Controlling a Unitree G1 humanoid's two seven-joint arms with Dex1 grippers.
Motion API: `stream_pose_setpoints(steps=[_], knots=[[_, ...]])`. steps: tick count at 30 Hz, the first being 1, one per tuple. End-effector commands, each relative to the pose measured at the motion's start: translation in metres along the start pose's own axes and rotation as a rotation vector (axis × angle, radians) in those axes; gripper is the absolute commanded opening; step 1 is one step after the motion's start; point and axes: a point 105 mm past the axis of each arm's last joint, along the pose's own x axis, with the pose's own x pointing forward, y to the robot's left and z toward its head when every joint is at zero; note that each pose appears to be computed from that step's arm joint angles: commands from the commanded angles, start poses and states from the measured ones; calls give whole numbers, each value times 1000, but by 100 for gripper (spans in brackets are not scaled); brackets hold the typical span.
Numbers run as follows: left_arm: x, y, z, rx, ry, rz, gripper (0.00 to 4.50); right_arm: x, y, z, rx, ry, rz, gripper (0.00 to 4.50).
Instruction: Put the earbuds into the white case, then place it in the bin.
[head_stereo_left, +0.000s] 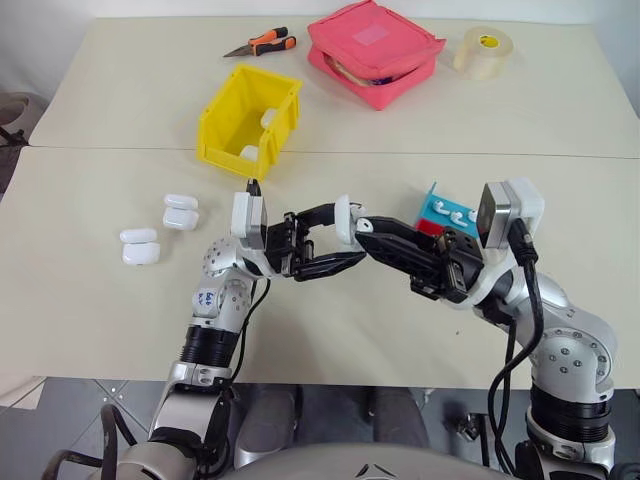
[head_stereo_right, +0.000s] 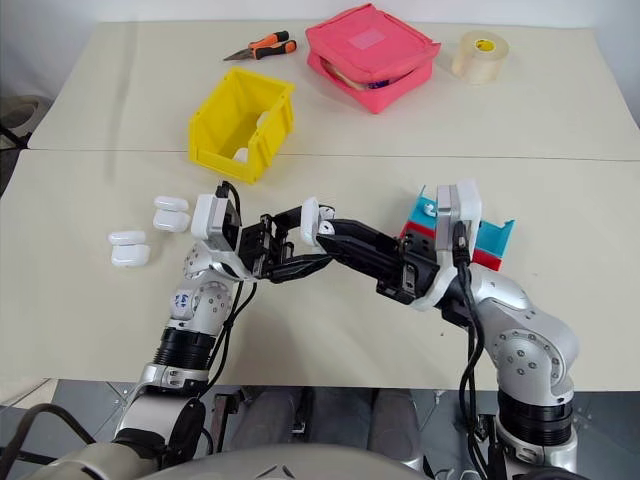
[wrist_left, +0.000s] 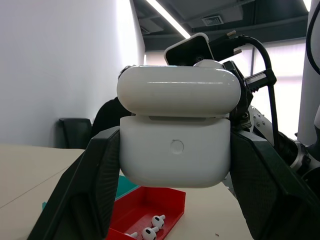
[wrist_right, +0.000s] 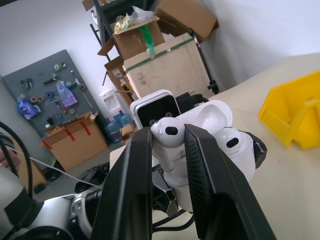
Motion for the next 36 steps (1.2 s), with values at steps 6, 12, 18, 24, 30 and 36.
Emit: stream_pose_setpoints(steps=[6,12,18,24,30,36], knots=[[17,-5,14,60,-33,-48,281,-9,-10,-11,-4,47,-48,57],[19,-3,15,69,-38,-41,281,-12,-11,-17,-14,97,-33,57],[21,-3,15,72,-41,-39,281,-8,-6,-20,22,129,-4,147],[11,1,15,68,9,-12,281,-22,-11,-4,-74,141,-39,305],[-15,13,8,130,274,41,281,-53,-24,7,-158,258,-139,265],[-22,20,2,171,497,71,281,-44,-34,1,-264,378,-133,70]])
